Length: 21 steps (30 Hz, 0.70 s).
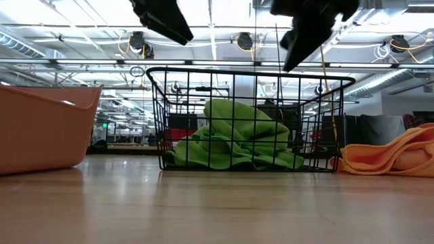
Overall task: Sort microfiber towel by color & place in baskets
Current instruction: Put the bottom orange microfiber cloth into the orange bin
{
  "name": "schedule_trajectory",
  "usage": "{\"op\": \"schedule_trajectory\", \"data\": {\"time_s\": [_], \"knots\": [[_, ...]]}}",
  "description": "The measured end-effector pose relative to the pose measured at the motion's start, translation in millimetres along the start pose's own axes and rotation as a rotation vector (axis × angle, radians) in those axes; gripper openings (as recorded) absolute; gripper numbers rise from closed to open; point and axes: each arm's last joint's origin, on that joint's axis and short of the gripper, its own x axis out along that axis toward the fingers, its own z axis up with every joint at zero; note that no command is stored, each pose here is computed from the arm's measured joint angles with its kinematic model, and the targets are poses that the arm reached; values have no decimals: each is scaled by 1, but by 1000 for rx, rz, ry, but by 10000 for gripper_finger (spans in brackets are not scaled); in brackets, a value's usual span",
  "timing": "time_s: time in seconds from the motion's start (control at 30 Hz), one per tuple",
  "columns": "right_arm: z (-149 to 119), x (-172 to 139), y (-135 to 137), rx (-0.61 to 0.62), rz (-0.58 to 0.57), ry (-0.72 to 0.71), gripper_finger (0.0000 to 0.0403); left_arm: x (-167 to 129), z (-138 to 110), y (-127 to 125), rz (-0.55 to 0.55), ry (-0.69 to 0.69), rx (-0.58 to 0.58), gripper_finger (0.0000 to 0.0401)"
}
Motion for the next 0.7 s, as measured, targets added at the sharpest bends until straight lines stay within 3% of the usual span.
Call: {"op": "schedule_trajectory", "data": {"time_s": [0.33, 0.7], "knots": [[-25, -51, 12, 86, 30, 32, 20, 0, 6, -2, -41, -53, 35, 281], [-45, -63, 37, 106, 39, 158, 20, 1, 9, -6, -146, -73, 54, 281]]}}
